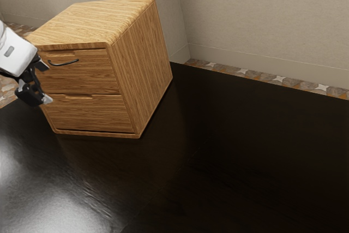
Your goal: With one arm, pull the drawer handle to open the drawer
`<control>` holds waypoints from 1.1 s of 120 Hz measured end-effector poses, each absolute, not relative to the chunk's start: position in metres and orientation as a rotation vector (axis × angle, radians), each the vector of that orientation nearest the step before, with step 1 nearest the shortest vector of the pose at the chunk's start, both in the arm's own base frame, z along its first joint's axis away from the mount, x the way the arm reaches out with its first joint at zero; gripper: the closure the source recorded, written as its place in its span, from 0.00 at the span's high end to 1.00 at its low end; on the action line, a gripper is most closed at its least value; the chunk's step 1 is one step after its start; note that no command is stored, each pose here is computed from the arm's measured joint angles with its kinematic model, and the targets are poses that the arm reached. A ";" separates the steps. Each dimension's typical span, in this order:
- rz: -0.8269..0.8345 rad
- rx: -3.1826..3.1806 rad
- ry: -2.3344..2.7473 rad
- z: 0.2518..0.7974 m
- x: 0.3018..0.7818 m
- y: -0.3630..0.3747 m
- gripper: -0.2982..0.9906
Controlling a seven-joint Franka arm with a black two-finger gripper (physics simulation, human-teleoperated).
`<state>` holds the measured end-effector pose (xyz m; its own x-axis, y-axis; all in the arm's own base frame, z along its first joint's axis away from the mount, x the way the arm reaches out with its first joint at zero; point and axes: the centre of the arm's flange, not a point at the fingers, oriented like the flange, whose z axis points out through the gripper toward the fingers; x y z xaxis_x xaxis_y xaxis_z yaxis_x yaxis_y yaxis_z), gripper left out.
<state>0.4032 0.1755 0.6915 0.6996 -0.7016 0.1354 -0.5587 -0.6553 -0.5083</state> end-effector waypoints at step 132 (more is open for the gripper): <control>-0.361 -2.359 1.236 0.660 0.486 0.254 0.77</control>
